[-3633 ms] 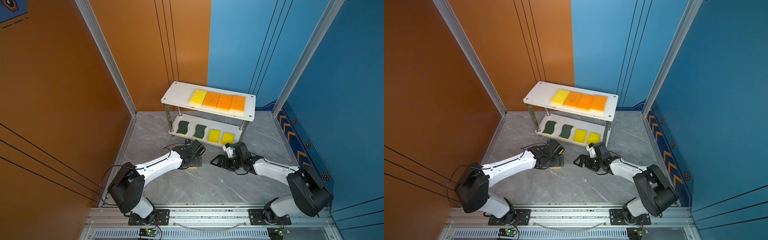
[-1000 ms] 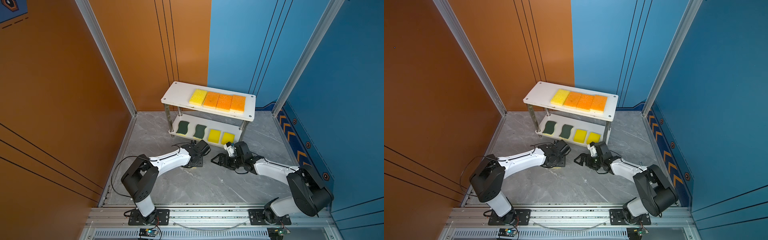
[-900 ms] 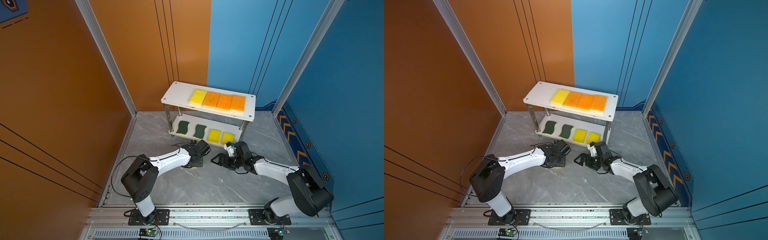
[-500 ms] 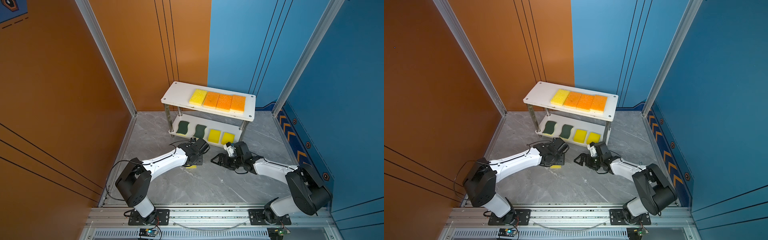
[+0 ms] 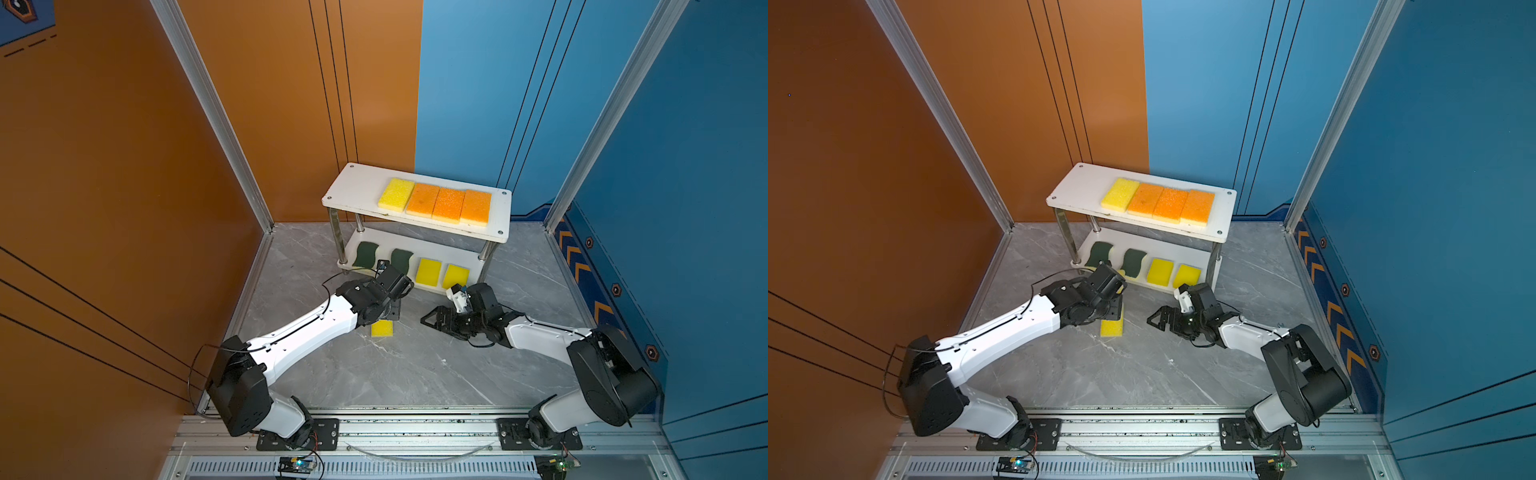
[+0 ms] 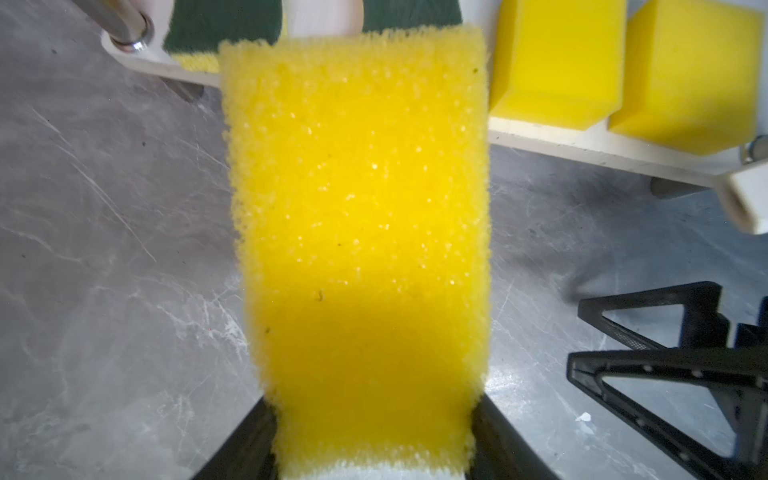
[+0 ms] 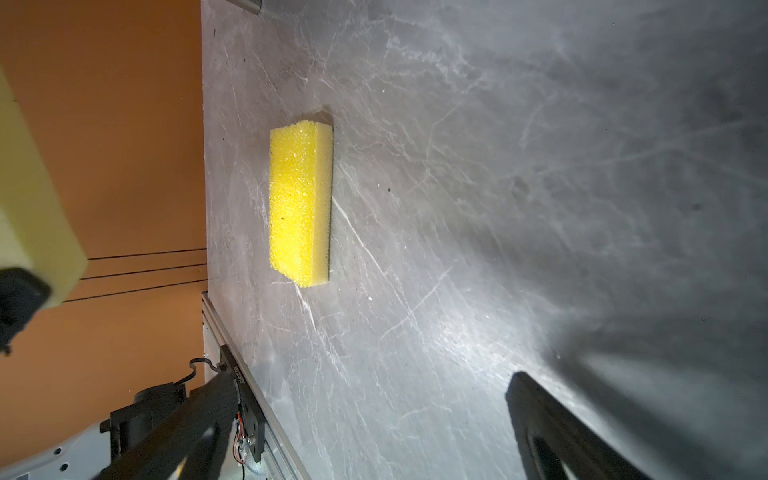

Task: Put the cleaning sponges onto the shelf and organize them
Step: 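Lift the yellow sponge and carry it up to the top shelf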

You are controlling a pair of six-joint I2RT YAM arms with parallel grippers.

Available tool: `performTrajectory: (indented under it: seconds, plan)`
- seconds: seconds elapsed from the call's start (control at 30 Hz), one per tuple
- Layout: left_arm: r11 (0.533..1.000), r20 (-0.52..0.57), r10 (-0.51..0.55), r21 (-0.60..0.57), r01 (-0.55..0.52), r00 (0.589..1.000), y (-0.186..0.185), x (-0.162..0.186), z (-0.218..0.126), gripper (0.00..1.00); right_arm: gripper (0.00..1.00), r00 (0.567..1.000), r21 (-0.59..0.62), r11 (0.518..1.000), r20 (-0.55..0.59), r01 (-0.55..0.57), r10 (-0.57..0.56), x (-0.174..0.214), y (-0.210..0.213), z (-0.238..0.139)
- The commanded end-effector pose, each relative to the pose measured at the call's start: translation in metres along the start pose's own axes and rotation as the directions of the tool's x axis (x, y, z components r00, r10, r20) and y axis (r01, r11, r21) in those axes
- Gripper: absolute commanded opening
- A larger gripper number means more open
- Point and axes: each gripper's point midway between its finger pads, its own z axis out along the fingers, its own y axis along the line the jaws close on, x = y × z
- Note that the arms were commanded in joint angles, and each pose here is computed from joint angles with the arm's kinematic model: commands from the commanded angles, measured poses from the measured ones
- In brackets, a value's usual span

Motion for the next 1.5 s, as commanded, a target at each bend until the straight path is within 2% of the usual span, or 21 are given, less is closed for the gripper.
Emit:
performTrajectory:
  seconds: [0.0,0.33,0.5,0.73,0.87,1.03,1.23,1.47]
  plan:
    - [0.999,0.057,0.035,0.01,-0.035,0.998,0.006,-0.016,-0.027,0.62,1.0,1.0,-0.014,1.0,-0.009,-0.005,0.005,0.001,0.001,0.002]
    - [0.996,0.158,0.073,0.046,-0.081,0.985,0.022,-0.059,-0.081,0.63,1.0,1.0,-0.014,1.0,-0.01,-0.005,0.005,0.002,0.001,0.002]
    - [0.987,0.198,0.062,0.134,-0.089,0.978,0.019,-0.074,-0.105,0.63,1.0,1.0,-0.014,1.0,-0.01,-0.004,0.004,0.002,0.002,0.003]
    - [0.983,0.291,0.047,0.155,-0.095,0.956,0.026,-0.094,-0.138,0.63,1.0,1.0,-0.012,1.0,-0.01,-0.006,0.006,0.002,0.002,0.003]
    - [0.982,0.354,0.055,0.151,-0.115,0.934,0.03,-0.108,-0.16,0.63,1.0,1.0,-0.012,1.0,-0.013,-0.006,0.005,0.002,0.002,0.004]
    - [0.988,0.439,0.088,0.078,-0.135,0.894,0.044,-0.135,-0.183,0.63,1.0,1.0,-0.012,1.0,-0.014,-0.004,0.004,0.002,0.003,0.005]
    - [0.991,0.497,0.11,0.012,-0.134,0.86,0.057,-0.17,-0.197,0.63,1.0,1.0,-0.009,1.0,-0.013,-0.004,0.003,0.002,0.004,0.005]
    - [0.989,0.554,0.117,0.009,-0.146,0.824,0.056,-0.206,-0.206,0.63,1.0,1.0,-0.005,1.0,-0.011,0.0,0.0,0.002,0.005,0.004]
